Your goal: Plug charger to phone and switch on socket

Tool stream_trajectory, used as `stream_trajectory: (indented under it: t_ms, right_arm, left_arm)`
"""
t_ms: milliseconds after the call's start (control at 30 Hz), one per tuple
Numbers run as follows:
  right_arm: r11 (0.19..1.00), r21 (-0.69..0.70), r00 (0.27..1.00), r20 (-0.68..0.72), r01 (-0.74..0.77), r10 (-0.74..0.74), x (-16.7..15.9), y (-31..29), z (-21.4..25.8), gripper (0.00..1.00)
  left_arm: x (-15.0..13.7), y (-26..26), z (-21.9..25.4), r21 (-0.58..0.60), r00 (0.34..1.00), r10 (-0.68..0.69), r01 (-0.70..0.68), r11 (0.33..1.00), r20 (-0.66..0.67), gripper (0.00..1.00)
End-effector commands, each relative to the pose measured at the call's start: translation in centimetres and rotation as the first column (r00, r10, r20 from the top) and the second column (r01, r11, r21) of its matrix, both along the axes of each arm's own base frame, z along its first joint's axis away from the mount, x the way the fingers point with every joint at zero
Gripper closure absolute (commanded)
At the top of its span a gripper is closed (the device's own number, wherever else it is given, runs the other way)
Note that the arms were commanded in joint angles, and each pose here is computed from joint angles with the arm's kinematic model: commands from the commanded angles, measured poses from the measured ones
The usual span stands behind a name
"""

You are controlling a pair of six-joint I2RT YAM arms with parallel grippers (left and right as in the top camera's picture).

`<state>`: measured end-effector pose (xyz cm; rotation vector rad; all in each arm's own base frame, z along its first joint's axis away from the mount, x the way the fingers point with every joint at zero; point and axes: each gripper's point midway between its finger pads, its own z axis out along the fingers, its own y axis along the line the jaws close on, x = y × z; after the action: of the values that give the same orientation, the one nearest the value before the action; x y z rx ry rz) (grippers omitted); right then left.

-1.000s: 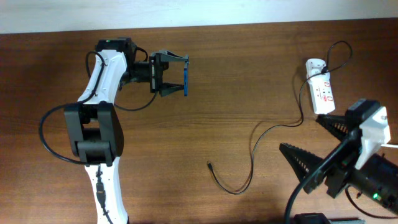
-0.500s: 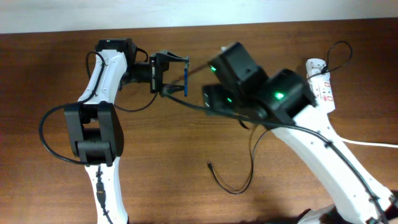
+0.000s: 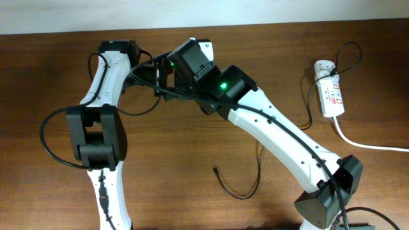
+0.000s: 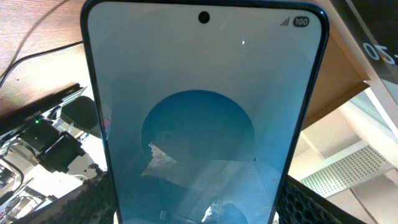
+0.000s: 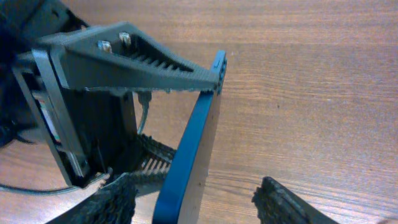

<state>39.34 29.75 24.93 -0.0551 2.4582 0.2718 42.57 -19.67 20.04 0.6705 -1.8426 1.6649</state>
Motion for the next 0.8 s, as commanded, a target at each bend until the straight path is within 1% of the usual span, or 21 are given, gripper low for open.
stream_trajectory:
  t_ms: [0, 67, 100, 200, 267, 400, 467, 600, 733, 767]
  right_arm:
    - [1.0, -0.011, 1.0, 0.021, 0.017, -0.017, 0.4, 0.2, 0.1, 0.36]
    - [1.0, -0.021, 1.0, 0.011, 0.017, -0.017, 0.6, 0.4, -0.7, 0.39]
    - [1.0, -0.015, 1.0, 0.016, 0.018, -0.017, 0.7, 0.6, -0.6, 0.43]
    - [1.0, -0.009, 1.0, 0.022, 0.017, -0.017, 0.8, 0.7, -0.5, 0.45]
    - [0.999, 0.014, 0.999, 0.016, 0.044, -0.044, 0.9, 0.7, -0.5, 0.51]
    - [0.999, 0.003, 0.999, 0.007, 0.039, -0.039, 0.8, 1.0, -1.1, 0.52]
    - [0.999, 0.003, 0.999, 0.005, 0.038, -0.038, 0.8, 1.1, -1.2, 0.57]
    - [0.998, 0.013, 0.998, 0.0, 0.057, -0.057, 0.8, 1.1, -1.3, 0.59]
    - [0.998, 0.01, 0.998, 0.001, 0.06, -0.06, 0.8, 1.0, -1.3, 0.64]
    - [0.998, 0.011, 0.998, 0.001, 0.059, -0.059, 0.8, 1.0, -1.3, 0.67]
  left_arm:
    - [0.2, -0.1, 1.1, -0.026, 0.999, 0.005, -0.004, 1.0, 0.036, 0.2]
    - [0.3, 0.0, 1.1, -0.025, 0.999, 0.005, -0.004, 1.0, 0.036, 0.2]
    - [0.2, -0.1, 1.0, -0.022, 0.999, 0.004, -0.003, 1.0, 0.036, 0.2]
    - [0.6, -0.1, 1.0, -0.025, 0.997, 0.004, -0.003, 1.0, 0.078, 0.21]
    - [0.5, 0.0, 0.2, 0.021, 0.999, -0.002, 0.001, 1.0, 0.046, 0.21]
    - [0.5, 0.1, 0.1, 0.026, 0.999, -0.002, 0.001, 1.0, 0.046, 0.2]
    - [0.6, 0.1, 0.1, 0.027, 0.999, 0.0, -0.001, 1.0, 0.038, 0.2]
    - [0.6, 0.1, 0.1, 0.029, 1.0, 0.004, -0.004, 1.0, 0.0, 0.2]
    - [0.6, 0.1, 0.1, 0.031, 1.0, 0.006, -0.005, 1.0, -0.022, 0.2]
    - [0.6, 0.1, 0.1, 0.032, 1.0, 0.006, -0.005, 0.999, -0.021, 0.2]
